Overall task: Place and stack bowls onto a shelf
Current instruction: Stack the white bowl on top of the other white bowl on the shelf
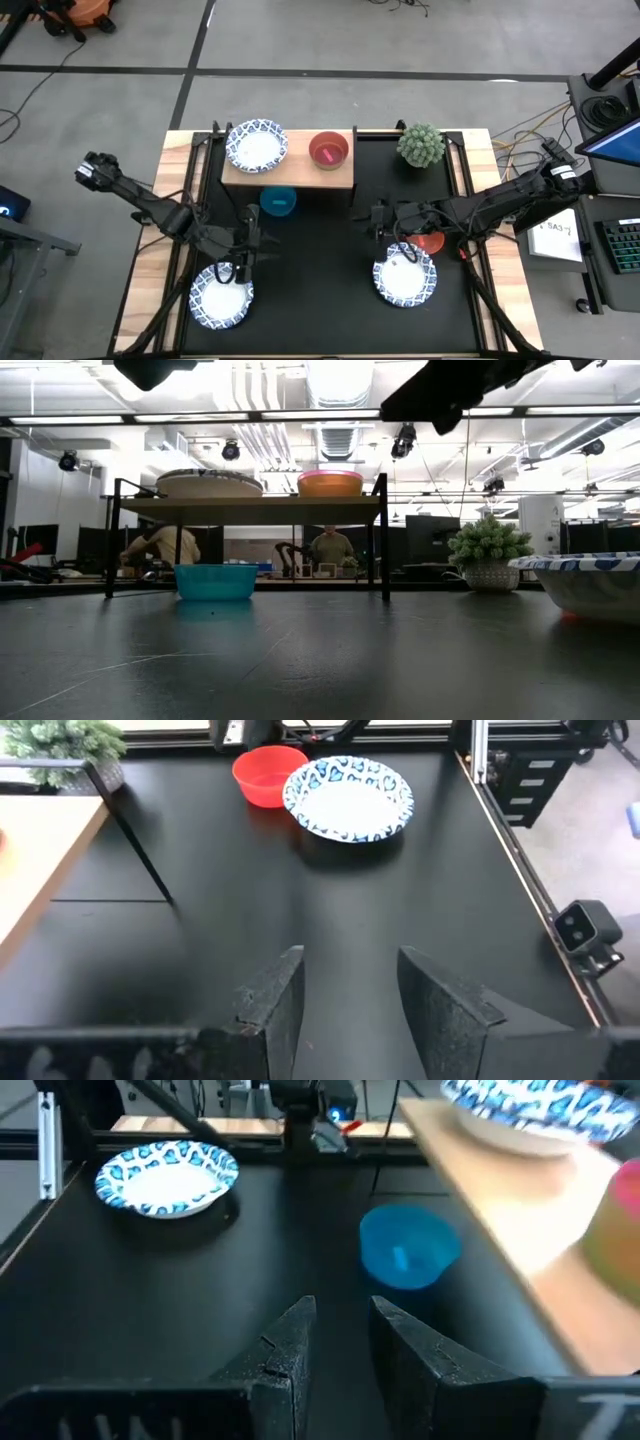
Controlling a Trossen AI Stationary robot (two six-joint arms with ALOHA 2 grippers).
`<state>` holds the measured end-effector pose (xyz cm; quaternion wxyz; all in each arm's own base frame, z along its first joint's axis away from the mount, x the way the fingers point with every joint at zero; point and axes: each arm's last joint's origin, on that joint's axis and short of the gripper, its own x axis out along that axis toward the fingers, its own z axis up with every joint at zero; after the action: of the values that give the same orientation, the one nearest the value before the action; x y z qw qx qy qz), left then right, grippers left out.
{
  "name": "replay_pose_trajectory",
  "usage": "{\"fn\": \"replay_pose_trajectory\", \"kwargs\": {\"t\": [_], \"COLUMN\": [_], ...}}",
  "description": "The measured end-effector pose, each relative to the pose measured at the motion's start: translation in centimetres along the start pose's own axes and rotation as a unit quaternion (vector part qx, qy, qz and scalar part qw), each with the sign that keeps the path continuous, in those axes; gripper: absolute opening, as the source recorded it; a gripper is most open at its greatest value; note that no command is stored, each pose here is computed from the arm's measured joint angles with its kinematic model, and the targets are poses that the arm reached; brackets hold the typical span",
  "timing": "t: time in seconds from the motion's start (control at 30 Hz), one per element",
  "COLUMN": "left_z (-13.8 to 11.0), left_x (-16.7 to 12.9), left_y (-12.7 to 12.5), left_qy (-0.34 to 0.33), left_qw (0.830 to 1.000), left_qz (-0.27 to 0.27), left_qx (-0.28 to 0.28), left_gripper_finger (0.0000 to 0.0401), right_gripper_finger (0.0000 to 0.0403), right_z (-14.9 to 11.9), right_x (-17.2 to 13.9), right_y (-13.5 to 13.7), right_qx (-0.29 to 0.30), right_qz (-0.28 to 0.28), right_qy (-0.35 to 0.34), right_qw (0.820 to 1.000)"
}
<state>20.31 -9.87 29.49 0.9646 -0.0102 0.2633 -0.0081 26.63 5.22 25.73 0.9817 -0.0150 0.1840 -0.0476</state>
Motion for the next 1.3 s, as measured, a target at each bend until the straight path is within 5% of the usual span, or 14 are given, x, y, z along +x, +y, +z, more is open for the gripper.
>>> {"fn": "replay_pose_trajectory", "kwargs": {"t": [0.23,0.4,0.63,0.73,0.93,1.0,1.2,1.3], "left_z": [-0.5,-0.7,-0.8,-0.8,-0.9,-0.9,-0.9,-1.1], "left_x": [0.3,0.4,0.8,0.9,1.1,1.1,1.1,1.1], "left_y": [0.0,0.0,0.0,0.0,0.0,0.0,0.0,0.0], "left_qy": [0.009,0.012,0.012,0.012,0.016,0.017,0.018,0.023], "left_qw": [1.0,1.0,1.0,0.999,0.999,0.999,0.999,0.999], "left_qz": [0.004,0.005,0.024,0.032,0.033,0.033,0.034,0.035], "left_qx": [0.007,0.009,0.016,0.016,0.018,0.018,0.021,0.024], "left_gripper_finger": [0.0143,0.0143,0.0143,0.0143,0.0143,0.0143,0.0143,0.0143], "right_gripper_finger": [0.0074,0.0061,0.005,0.0045,0.0038,0.0042,0.0089,0.0121], "right_z": [-0.3,0.4,2.7,2.9,1.0,0.5,-0.4,-0.5], "right_x": [0.2,-0.9,-1.4,-1.3,-1.8,-1.8,-1.2,-0.7], "right_y": [0.4,0.1,0.3,0.1,-0.3,-0.2,0.5,1.0], "right_qx": [0.091,0.175,0.197,0.236,0.272,0.287,0.29,0.225], "right_qz": [0.001,-0.028,-0.067,-0.109,-0.239,-0.252,-0.228,-0.141], "right_qy": [0.018,0.103,0.199,0.253,0.395,0.412,0.447,0.467], "right_qw": [0.996,0.979,0.958,0.932,0.844,0.828,0.815,0.843]}}
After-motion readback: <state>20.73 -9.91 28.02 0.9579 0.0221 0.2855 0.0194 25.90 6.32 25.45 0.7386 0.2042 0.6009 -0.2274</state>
